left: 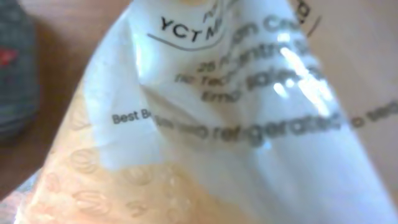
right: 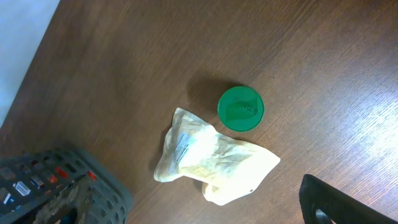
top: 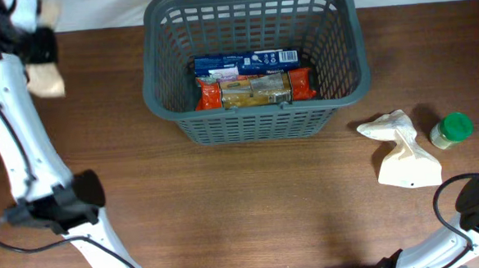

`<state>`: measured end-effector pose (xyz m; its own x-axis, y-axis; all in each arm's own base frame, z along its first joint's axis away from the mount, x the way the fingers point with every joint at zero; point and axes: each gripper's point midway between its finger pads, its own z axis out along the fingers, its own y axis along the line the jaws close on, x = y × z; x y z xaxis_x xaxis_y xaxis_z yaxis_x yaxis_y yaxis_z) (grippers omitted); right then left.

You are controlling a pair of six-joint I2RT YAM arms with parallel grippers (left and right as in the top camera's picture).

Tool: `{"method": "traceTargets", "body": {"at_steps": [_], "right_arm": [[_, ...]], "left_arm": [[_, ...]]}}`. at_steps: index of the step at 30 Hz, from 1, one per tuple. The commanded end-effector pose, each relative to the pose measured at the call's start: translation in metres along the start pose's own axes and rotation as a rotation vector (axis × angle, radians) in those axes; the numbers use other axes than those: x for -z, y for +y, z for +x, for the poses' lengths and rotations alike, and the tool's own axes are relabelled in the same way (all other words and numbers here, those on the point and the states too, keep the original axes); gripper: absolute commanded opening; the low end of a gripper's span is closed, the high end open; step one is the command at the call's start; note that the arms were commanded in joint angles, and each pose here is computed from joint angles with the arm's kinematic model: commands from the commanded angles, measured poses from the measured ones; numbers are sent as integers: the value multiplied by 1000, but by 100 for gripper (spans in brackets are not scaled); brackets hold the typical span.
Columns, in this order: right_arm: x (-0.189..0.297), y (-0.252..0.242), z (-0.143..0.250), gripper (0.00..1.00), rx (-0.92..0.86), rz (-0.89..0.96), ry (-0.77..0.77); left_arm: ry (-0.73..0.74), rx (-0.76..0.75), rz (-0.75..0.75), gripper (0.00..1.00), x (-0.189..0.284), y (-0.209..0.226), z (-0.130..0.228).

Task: Pack container
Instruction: 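Grasp the clear plastic bag on the left with the left gripper, then drop the plastic bag into the basket with the left gripper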

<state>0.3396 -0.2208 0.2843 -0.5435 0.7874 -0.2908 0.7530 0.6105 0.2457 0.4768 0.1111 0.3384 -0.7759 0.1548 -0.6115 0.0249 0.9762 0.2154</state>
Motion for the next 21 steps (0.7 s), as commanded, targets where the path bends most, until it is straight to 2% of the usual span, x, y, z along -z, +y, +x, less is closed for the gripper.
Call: {"method": "traceTargets", "body": {"at_steps": [1, 5, 8, 12, 15, 19, 21], "right_arm": [[4, -1, 0, 99, 0, 6, -10], [4, -1, 0, 99, 0, 6, -10], [4, -1, 0, 99, 0, 6, -10], [4, -1, 0, 99, 0, 6, -10], [4, -1, 0, 99, 0, 6, -10], [4, -1, 0, 99, 0, 6, -10], [4, -1, 0, 99, 0, 6, -10]], "left_arm": [[-296, -410, 32, 2, 93, -72, -56], [-553, -953, 80, 2, 155, -189, -83], [-660, -1149, 135, 2, 166, -259, -89], [-617, -1230, 248, 2, 123, -325, -81], [-493, -1287, 357, 2, 63, -368, -55], [-291, -1250, 478, 2, -2, -409, -10], [-224, -1225, 517, 2, -18, -423, 7]]}}
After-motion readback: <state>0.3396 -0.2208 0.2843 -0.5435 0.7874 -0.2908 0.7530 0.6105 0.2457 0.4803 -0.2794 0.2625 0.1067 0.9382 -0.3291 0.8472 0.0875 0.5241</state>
